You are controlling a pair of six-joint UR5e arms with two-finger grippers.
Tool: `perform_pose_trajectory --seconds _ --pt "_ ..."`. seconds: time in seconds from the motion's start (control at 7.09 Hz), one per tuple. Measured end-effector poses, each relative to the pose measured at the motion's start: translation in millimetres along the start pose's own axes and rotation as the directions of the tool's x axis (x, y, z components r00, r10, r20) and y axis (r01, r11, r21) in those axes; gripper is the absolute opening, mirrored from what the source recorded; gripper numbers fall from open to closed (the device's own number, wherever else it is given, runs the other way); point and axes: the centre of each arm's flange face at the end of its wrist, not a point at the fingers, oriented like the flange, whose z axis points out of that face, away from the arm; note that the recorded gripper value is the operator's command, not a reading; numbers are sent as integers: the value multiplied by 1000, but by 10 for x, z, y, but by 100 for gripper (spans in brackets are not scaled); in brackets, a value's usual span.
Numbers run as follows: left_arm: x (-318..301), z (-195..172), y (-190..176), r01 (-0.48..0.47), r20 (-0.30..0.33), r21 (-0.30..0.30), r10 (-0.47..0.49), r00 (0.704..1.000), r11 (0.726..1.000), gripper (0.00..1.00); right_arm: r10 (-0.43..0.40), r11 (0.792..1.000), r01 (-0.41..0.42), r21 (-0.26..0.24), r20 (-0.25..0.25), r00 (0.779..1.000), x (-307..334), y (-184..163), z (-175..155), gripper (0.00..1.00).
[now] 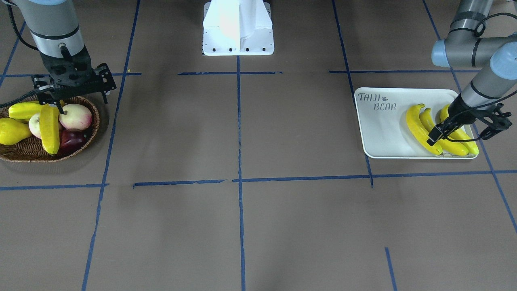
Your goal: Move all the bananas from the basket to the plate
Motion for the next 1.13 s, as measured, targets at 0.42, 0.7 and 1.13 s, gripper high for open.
perform_pose_trajectory --seconds 0.42,0.7,1.13 --pt "360 -519 123 -24 -116 -41 19 993 999 100 -3 1000 3 7 4 1000 156 381 -58 99" --pt "648 -830 277 18 -180 -61 -29 983 998 100 31 998 -34 55 50 998 411 856 162 99" --pt "767 -957 363 45 -204 -71 -59 977 996 100 138 983 -149 105 110 984 841 1439 807 89"
